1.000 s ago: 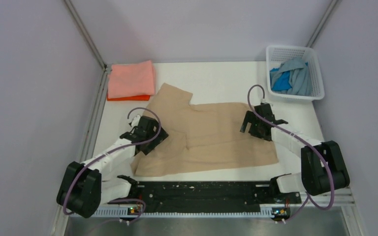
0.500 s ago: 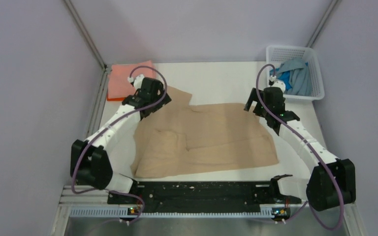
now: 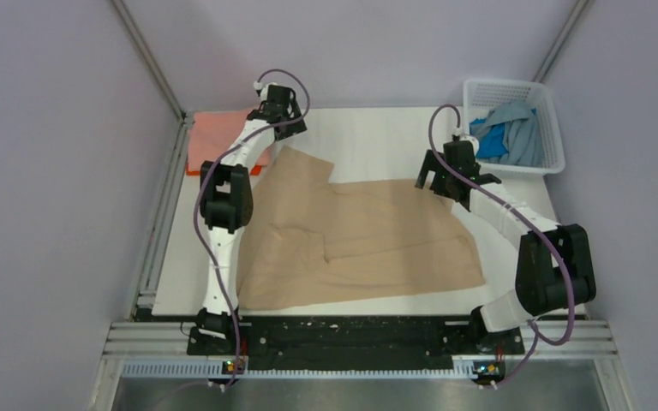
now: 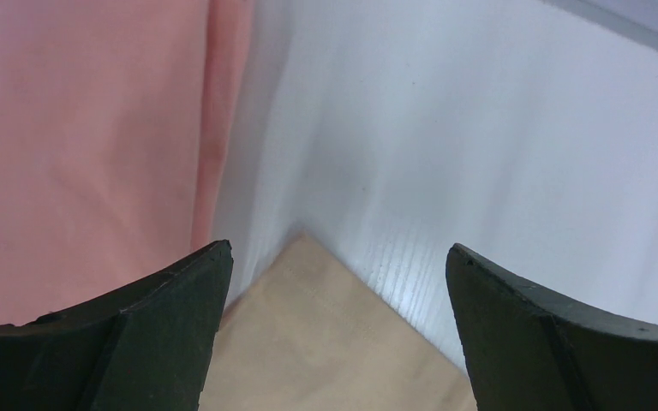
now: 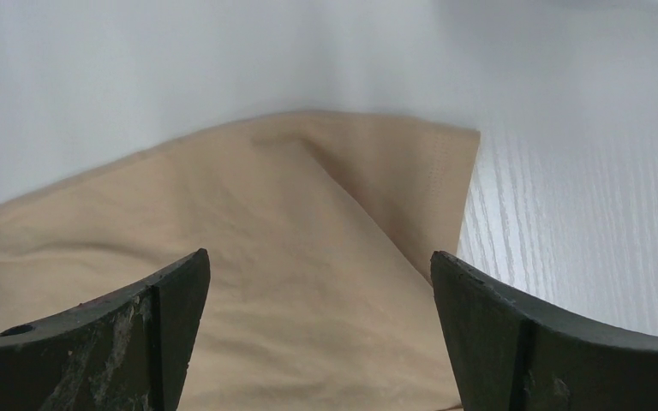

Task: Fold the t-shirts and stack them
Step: Grab the side of the flattened tshirt furthest away from the robot with both arms

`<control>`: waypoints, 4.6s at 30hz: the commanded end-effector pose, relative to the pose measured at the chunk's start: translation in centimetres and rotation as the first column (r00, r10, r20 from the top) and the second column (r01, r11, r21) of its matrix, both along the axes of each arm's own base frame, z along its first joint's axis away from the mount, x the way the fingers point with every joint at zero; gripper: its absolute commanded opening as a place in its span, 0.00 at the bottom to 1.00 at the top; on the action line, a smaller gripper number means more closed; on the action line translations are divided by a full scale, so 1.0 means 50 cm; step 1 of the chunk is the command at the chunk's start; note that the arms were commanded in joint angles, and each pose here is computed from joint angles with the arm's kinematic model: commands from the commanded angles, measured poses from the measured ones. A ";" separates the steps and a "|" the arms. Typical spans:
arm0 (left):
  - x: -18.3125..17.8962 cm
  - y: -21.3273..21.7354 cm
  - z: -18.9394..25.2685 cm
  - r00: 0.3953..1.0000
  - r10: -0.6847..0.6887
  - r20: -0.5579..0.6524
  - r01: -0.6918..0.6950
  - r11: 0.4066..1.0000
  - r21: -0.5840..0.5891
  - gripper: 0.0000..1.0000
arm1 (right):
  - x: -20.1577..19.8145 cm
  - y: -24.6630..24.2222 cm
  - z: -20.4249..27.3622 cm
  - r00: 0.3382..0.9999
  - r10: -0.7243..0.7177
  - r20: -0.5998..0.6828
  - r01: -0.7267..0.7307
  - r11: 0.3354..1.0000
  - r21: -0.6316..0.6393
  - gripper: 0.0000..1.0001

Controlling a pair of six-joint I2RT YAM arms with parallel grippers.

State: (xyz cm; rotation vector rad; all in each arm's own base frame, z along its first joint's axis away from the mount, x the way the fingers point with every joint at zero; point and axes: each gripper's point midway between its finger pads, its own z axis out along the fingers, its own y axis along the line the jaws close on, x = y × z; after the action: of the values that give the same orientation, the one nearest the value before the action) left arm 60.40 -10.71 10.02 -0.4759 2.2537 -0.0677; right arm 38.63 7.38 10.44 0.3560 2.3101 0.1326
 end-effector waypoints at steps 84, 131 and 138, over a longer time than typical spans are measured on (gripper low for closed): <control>-0.160 -0.041 -0.027 0.971 -0.139 -0.192 0.144 0.990 0.009 0.00 | 0.136 -0.101 -0.198 0.939 -0.322 -0.122 0.307 0.943 -0.130 0.23; -0.085 -0.022 -0.033 0.979 -0.165 -0.122 0.158 0.985 -0.067 0.00 | 0.035 -0.068 -0.229 0.922 -0.323 -0.214 0.344 0.937 0.068 0.32; -0.090 -0.021 -0.029 0.979 -0.163 -0.123 0.155 0.985 -0.070 0.00 | 0.023 -0.093 -0.200 0.929 -0.308 -0.207 0.310 0.950 -0.021 0.44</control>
State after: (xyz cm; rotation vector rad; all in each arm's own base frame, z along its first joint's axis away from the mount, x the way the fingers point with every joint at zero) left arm 55.44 -11.52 5.11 -0.3392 2.4914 -0.1557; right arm 43.80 2.35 2.73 0.8007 2.2401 0.0052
